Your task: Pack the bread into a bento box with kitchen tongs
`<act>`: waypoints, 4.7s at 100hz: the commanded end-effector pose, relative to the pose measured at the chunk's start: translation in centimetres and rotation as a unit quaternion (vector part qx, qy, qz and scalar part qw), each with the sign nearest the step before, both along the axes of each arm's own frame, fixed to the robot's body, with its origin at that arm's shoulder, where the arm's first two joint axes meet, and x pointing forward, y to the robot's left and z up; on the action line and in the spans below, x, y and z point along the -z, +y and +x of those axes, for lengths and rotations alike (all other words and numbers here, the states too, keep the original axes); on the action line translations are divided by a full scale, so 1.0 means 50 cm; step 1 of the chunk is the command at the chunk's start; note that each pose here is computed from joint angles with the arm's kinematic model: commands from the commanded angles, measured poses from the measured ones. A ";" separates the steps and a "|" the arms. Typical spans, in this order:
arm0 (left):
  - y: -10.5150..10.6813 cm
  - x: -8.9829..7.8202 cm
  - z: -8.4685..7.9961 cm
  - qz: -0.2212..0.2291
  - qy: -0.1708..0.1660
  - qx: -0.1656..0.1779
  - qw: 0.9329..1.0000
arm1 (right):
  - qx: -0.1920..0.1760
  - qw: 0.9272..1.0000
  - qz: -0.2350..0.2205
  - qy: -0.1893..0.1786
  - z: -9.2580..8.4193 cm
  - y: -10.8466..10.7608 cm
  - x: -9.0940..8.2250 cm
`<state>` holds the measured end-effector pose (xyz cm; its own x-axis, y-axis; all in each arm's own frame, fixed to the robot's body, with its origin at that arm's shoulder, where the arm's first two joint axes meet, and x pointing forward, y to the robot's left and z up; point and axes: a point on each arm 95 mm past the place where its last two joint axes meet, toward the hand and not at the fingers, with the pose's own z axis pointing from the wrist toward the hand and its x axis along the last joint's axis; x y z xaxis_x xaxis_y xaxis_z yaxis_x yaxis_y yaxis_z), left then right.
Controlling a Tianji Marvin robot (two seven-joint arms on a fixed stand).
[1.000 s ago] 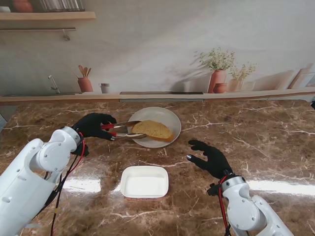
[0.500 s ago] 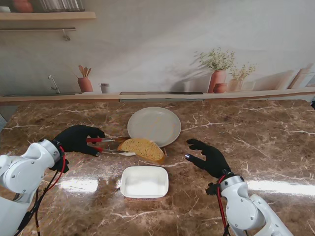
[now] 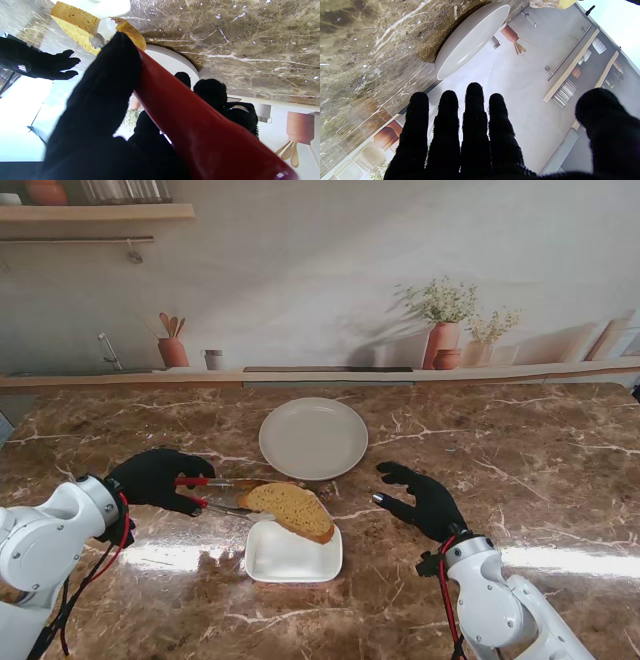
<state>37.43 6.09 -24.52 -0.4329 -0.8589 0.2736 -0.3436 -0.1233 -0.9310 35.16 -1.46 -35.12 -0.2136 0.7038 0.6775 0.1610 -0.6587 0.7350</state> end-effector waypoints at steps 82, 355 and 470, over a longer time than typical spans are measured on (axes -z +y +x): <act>-0.004 0.000 -0.027 0.037 -0.002 0.045 0.998 | -0.003 1.000 0.007 0.012 -0.004 0.006 0.010; 0.013 -0.001 -0.035 -0.011 0.040 0.034 0.999 | 0.002 1.000 0.004 0.013 -0.004 0.008 0.007; 0.037 -0.004 -0.048 -0.026 0.039 0.017 0.999 | -0.002 1.000 0.000 0.013 -0.004 0.012 0.001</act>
<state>35.27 7.88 -24.23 -0.4399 -0.8283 0.3469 -0.4133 -0.1562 -0.8971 35.29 -0.92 -34.78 -0.2107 0.7026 0.6797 0.1630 -0.6603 0.7331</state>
